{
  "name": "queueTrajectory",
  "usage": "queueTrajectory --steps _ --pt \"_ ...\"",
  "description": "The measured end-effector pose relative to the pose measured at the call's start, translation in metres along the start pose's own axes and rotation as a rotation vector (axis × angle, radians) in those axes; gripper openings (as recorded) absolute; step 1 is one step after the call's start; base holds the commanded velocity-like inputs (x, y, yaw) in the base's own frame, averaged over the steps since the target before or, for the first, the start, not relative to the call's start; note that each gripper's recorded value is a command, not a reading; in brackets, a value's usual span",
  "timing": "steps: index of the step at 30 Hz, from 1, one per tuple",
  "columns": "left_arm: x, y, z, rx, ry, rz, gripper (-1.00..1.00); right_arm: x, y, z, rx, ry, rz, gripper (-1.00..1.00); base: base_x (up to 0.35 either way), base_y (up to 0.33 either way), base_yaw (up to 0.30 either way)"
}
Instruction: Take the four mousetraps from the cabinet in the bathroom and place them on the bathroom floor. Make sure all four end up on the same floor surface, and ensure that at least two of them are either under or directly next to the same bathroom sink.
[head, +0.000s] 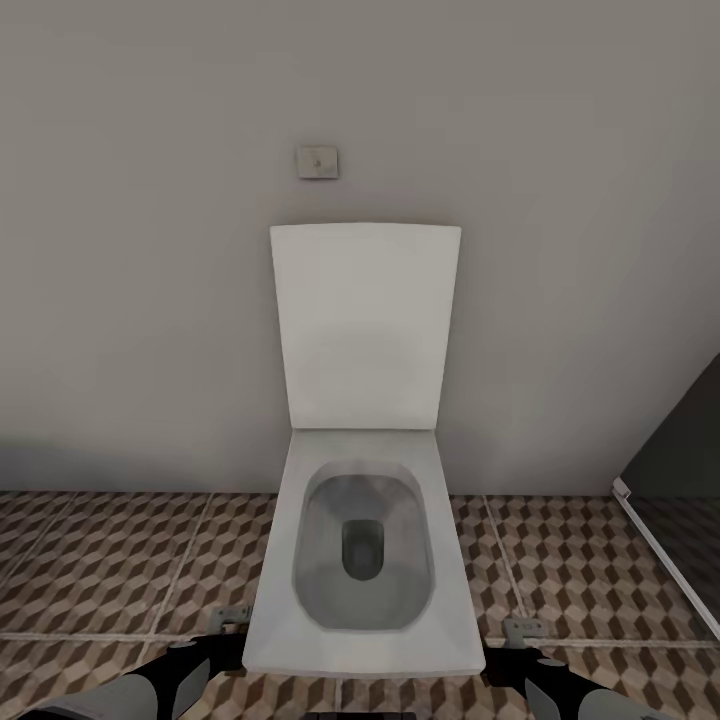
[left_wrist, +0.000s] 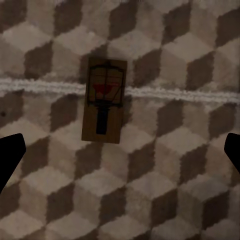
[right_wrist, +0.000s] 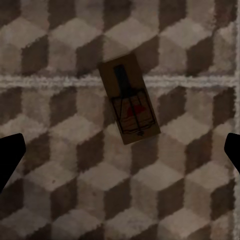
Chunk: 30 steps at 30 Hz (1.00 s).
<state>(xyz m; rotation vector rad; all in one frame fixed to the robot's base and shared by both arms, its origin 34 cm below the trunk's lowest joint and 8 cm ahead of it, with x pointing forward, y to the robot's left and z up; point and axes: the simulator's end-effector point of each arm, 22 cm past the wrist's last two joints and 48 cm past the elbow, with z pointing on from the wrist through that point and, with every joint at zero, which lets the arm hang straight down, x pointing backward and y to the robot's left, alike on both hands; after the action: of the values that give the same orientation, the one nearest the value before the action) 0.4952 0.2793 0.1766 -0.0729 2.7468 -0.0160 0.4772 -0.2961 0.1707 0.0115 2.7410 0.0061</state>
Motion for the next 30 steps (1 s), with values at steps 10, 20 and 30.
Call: queueTrajectory --steps 10,20,30 --pt "-0.0001 0.0000 0.0000 0.000 0.000 0.000 1.00 -0.0003 -0.0001 0.0000 0.000 0.000 0.000 1.00 0.000 0.000 0.000" --pt "-0.0002 0.0000 0.0000 0.000 -0.001 0.000 1.00 -0.0005 0.0000 0.0000 -0.001 -0.001 0.000 1.00 0.000 0.000 0.000" --pt "-0.0005 0.0000 0.0000 0.000 -0.002 0.000 1.00 -0.0002 0.0000 0.0000 -0.001 0.000 0.000 1.00 0.000 0.000 0.000"
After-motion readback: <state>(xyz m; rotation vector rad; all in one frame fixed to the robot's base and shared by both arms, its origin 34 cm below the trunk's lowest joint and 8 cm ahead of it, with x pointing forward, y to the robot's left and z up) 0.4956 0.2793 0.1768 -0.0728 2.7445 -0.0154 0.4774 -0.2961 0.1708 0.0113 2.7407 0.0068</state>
